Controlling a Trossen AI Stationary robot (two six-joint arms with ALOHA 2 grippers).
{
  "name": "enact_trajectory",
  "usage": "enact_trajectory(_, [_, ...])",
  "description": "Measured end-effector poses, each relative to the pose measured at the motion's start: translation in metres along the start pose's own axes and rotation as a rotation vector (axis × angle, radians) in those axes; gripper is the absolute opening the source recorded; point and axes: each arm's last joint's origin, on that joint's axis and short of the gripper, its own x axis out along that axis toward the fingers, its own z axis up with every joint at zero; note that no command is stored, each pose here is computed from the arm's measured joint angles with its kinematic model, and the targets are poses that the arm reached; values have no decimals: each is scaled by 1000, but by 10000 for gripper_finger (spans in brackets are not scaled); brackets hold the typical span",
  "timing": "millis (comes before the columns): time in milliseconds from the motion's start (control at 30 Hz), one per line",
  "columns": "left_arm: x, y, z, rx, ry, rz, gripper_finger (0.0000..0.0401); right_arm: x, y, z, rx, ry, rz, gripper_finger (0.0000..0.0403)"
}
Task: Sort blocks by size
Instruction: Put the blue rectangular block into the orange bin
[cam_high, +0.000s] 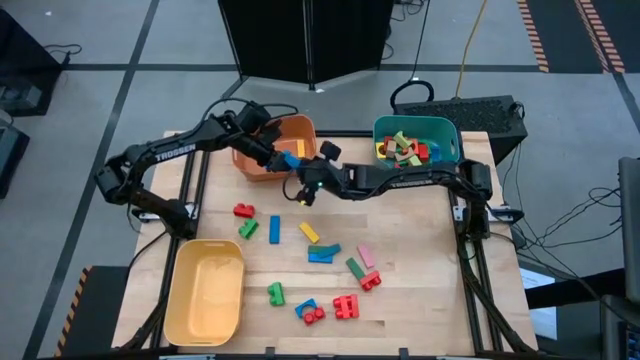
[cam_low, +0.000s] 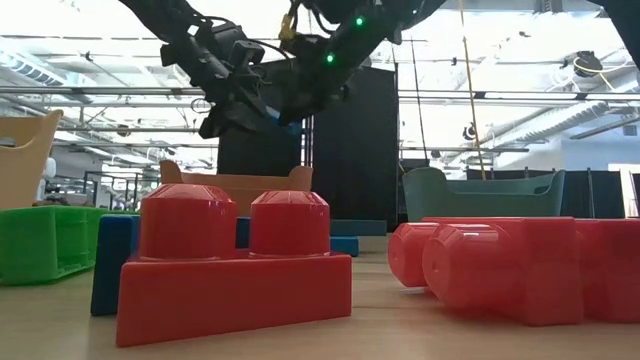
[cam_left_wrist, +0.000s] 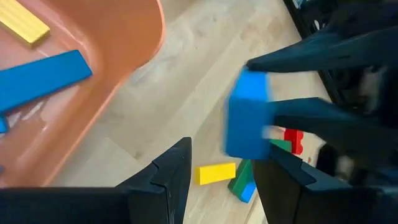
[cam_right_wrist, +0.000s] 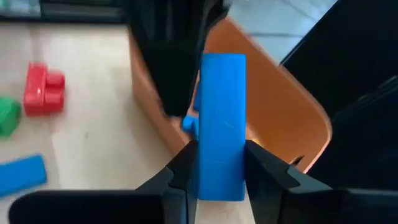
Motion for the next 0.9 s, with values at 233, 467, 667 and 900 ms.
enact_trajectory(233, [0, 0, 1, 7, -13, 0, 157, -1, -1, 2, -18, -11, -12, 89])
enact_trajectory(467, [0, -2, 6, 8, -51, -23, 157, -2, -1, 2, -19, -10, -8, 89])
enact_trajectory(667, [-1, -4, 9, 4, -78, -41, 157, -3, 2, 2, -24, -11, 3, 89])
enact_trajectory(900, [-1, -5, 9, 9, -65, -77, 153, -6, 7, 2, -49, -15, 12, 89])
